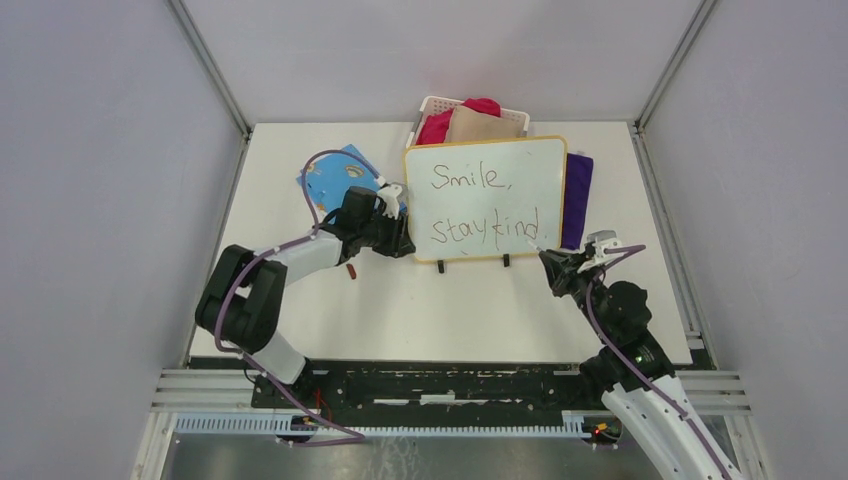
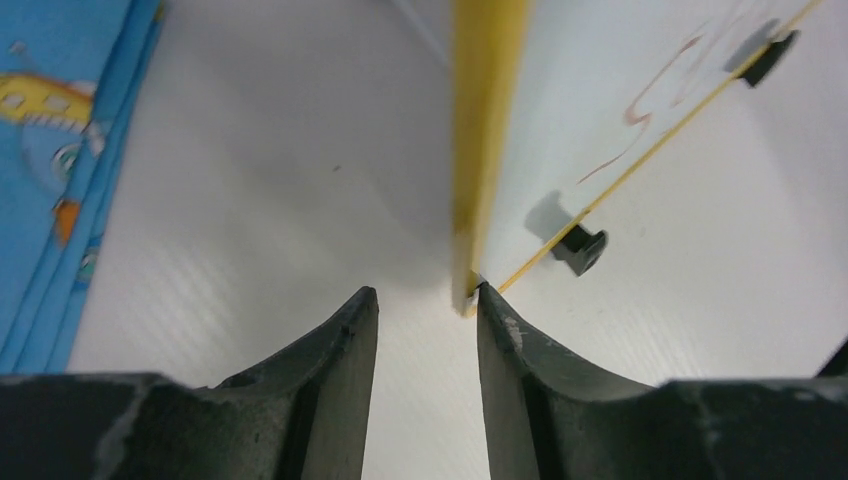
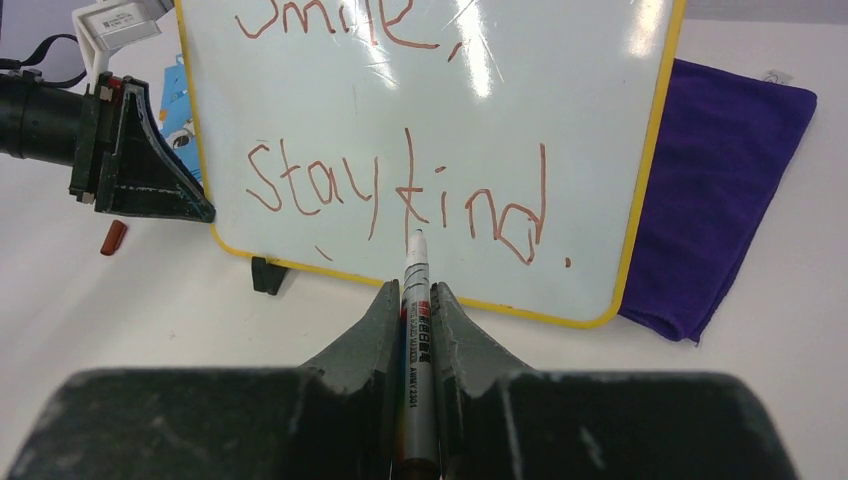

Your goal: Write a sentence on the whiteboard

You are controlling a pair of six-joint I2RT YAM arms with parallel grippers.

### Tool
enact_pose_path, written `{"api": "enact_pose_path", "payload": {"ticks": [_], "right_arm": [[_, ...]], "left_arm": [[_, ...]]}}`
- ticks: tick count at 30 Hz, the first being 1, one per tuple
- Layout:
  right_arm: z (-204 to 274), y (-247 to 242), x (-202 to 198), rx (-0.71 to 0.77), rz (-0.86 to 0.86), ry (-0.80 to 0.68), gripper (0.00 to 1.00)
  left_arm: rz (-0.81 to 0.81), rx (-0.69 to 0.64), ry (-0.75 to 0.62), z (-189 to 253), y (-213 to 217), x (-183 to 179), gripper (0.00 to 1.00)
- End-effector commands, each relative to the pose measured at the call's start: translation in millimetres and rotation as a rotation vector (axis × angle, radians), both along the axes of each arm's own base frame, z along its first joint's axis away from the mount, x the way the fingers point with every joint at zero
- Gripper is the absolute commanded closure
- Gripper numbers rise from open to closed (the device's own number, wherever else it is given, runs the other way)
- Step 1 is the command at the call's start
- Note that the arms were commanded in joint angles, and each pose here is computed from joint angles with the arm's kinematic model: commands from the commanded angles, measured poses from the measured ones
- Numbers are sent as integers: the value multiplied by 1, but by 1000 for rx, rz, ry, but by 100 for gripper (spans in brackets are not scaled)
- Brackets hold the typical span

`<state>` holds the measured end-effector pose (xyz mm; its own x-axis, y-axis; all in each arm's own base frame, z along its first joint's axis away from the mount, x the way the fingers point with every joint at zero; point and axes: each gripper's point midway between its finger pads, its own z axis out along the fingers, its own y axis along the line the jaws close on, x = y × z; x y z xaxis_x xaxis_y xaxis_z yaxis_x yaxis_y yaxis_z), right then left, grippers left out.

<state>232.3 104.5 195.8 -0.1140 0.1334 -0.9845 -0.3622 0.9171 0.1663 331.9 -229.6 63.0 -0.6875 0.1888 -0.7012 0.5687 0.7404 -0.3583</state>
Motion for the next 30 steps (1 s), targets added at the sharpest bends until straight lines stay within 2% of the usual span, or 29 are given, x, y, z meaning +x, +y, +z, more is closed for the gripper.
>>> {"api": "enact_pose_path", "payload": {"ticks": [1, 7, 9, 13, 16, 20, 22, 25, 30], "right_arm": [[20, 3, 0, 13, 8, -72, 100], [34, 11, -4, 10, 49, -104, 100], [41, 15, -6, 9, 70, -119, 100], [60, 24, -9, 4, 118, -150, 100], [71, 37, -12, 25, 184, -175, 100], [78, 47, -9, 35, 221, -192, 100], [80, 51, -4, 4, 215, -191, 100], [85, 48, 3, -59, 166, -192, 100], [91, 44, 11, -104, 118, -186, 100]], "left_arm": [[204, 235, -50, -8, 62, 6, 51], [503, 231, -165, 68, 103, 8, 43], [589, 219, -205, 93, 120, -3, 35], [729, 210, -304, 134, 154, -27, 30], [827, 156, -409, 163, 177, -46, 17], [835, 52, -491, 175, 177, -55, 7], [808, 11, -501, 172, 169, -53, 7], [779, -32, -441, 164, 156, -51, 9], [777, -21, -390, 155, 153, -52, 9]]}}
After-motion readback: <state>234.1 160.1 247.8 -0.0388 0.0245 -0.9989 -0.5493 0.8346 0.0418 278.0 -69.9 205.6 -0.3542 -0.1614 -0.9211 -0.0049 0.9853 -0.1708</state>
